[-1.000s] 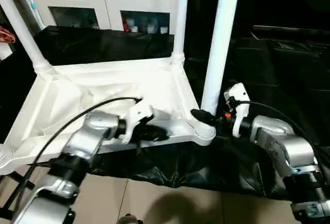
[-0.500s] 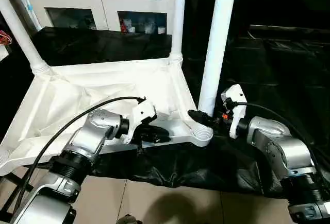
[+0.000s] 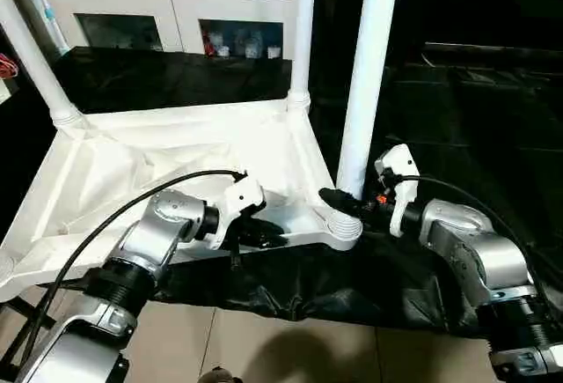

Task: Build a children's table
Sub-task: Insert table leg to table base

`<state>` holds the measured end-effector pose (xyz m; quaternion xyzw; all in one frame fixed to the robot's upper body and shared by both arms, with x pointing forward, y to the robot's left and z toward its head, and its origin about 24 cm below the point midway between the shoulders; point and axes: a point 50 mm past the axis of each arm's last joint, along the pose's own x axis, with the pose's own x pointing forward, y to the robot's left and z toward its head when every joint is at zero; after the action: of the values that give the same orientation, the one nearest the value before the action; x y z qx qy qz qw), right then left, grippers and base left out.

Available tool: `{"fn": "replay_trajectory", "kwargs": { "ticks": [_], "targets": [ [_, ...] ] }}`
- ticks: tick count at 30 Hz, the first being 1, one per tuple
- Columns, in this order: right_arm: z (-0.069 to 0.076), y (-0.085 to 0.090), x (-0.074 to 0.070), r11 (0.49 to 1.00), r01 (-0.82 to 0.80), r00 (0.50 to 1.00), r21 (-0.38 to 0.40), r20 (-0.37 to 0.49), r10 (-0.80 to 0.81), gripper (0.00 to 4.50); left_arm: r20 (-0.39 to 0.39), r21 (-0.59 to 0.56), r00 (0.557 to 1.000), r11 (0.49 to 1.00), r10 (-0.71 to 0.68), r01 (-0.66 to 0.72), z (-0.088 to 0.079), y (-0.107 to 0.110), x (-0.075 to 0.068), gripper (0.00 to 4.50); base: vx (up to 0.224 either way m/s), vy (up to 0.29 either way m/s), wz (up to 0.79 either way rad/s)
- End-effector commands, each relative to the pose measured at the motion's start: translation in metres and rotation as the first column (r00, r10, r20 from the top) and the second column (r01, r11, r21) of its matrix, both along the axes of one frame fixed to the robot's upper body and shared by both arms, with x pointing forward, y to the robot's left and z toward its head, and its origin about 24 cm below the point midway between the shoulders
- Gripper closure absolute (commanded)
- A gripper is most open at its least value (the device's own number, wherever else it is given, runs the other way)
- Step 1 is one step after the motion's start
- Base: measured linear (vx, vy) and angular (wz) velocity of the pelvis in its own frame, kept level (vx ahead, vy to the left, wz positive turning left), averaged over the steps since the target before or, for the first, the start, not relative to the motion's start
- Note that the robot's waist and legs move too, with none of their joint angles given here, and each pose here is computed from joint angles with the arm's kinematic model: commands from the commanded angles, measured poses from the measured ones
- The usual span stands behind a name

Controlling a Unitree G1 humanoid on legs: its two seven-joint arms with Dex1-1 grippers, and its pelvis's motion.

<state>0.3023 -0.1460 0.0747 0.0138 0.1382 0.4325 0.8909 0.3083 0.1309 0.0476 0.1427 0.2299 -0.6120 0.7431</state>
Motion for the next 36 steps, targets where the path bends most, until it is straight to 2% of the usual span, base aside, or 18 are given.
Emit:
{"fn": "replay_trajectory", "kwargs": {
  "ticks": [1, 8, 17, 20, 21, 29, 34, 36],
  "targets": [
    [-0.004, 0.005, -0.001, 1.000, -0.021, 1.000, -0.010, -0.015, 0.021, 2.61, 0.004, 0.036, 1.000, 0.999, -0.006, 0.005, 0.000, 0.003, 0.001, 4.16, 0.000, 0.000, 0.00],
    [-0.005, 0.000, -0.001, 1.000, -0.012, 1.000, -0.013, -0.019, 0.012, 2.61, -0.018, 0.021, 1.000, 1.000, -0.023, 0.023, 0.002, 0.005, 0.000, 4.50, 0.000, 0.000, 0.00],
    [-0.010, -0.012, -0.004, 0.997, 0.062, 0.997, 0.047, -0.046, -0.060, 2.61, -0.023, 0.015, 0.999, 1.000, -0.024, 0.024, 0.001, 0.005, -0.002, 4.50, 0.000, 0.000, 0.00],
    [-0.015, -0.021, -0.007, 0.990, 0.117, 0.992, 0.078, -0.052, -0.113, 2.61, -0.014, 0.004, 1.000, 1.000, -0.009, 0.009, 0.001, 0.004, -0.001, 4.50, 0.000, 0.000, 0.00],
    [-0.021, -0.027, -0.012, 0.982, 0.157, 0.986, 0.107, -0.063, -0.151, 2.61, -0.006, 0.000, 1.000, 1.000, 0.001, -0.001, 0.001, 0.003, -0.001, 4.50, 0.000, 0.000, 0.00],
    [-0.041, -0.036, -0.025, 0.958, 0.240, 0.970, 0.156, -0.085, -0.229, 2.62, 0.020, -0.007, 0.999, 1.000, 0.027, -0.027, 0.002, 0.001, 0.003, 4.50, 0.000, 0.000, 0.00],
    [-0.053, -0.037, -0.032, 0.938, 0.291, 0.956, 0.188, -0.098, -0.277, 2.62, 0.028, -0.010, 0.999, 0.999, 0.037, -0.037, 0.002, 0.000, 0.004, 4.50, 0.000, 0.000, 0.00],
    [-0.053, -0.032, -0.034, 0.946, 0.277, 0.961, 0.170, -0.073, -0.268, 2.62, 0.041, -0.008, 0.998, 0.999, 0.049, -0.049, 0.003, 0.001, 0.006, 4.50, 0.000, 0.000, 0.00]
  ]
}}
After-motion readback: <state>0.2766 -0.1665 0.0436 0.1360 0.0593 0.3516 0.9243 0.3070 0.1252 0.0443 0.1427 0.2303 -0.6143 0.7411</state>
